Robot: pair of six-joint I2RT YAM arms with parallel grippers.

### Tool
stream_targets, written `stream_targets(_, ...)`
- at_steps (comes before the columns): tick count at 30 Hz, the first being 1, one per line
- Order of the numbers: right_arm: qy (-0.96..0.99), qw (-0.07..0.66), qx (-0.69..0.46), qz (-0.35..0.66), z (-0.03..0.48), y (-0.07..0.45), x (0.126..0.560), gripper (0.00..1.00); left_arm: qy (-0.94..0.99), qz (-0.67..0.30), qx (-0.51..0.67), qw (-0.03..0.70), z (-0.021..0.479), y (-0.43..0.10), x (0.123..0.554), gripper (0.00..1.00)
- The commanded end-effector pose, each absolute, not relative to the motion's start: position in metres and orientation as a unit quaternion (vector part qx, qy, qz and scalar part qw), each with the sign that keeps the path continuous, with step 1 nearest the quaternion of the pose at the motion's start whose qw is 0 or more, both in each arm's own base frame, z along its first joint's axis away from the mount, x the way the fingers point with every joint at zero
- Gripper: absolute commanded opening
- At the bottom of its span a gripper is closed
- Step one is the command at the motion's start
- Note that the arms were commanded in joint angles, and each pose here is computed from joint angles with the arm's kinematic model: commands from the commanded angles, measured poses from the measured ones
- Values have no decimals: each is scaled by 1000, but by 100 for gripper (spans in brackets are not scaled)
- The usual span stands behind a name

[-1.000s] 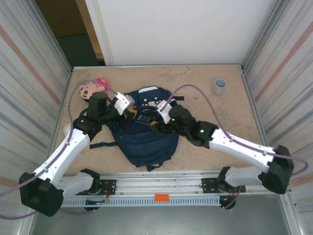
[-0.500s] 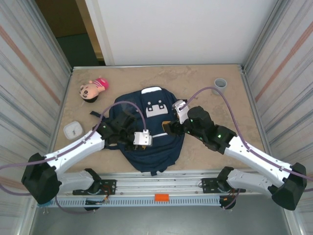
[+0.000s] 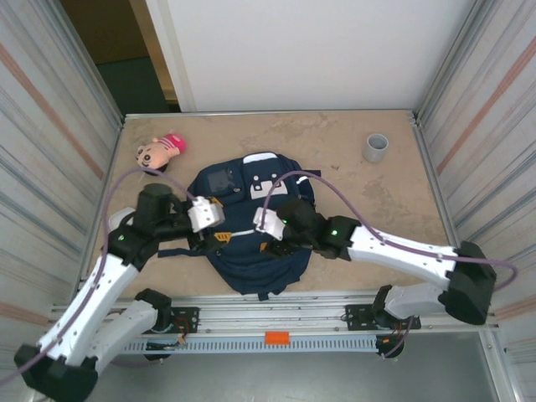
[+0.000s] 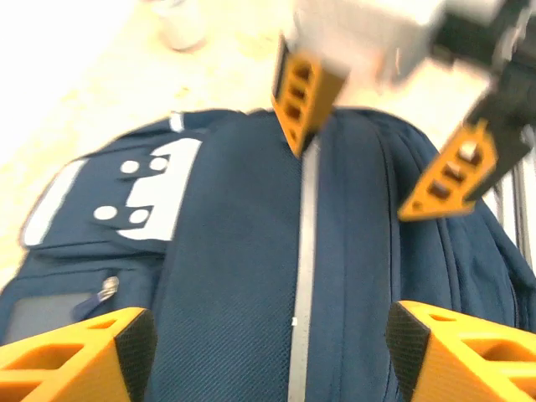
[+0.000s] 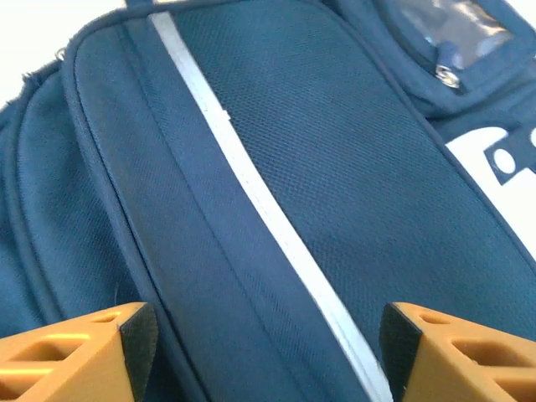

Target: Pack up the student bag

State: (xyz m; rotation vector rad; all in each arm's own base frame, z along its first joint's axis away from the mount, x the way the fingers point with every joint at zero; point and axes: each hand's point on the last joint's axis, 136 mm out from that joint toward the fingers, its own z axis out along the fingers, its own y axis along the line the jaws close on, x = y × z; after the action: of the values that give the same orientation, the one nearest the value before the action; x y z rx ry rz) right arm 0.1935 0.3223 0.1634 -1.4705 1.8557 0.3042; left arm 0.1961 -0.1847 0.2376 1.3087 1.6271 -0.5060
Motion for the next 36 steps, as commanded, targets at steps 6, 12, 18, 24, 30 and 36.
stream_targets(6, 667, 348, -652, 86, 147, 354, 201, 66, 760, -229, 411, 449, 220, -154, 212, 76)
stream_targets(12, 661, 343, -662, 86, 151, 350, 201, 65, 802, -197, 358, 437, 200, -137, 239, 76)
stream_targets(18, 660, 341, -665, 80, 158, 347, 198, 69, 810, -229, 330, 428, 195, -135, 249, 74)
stream_targets(24, 680, 337, -651, 24, 150, 335, 223, 35, 810, -200, 363, 414, 189, -130, 245, 73)
stream_targets(30, 678, 365, -626, 123, 189, 329, 217, 13, 783, -195, 429, 406, 194, -135, 236, 68)
stream_targets(36, 688, 389, -597, 138, 204, 318, 229, 4, 737, -160, 556, 349, 171, -145, 207, 68)
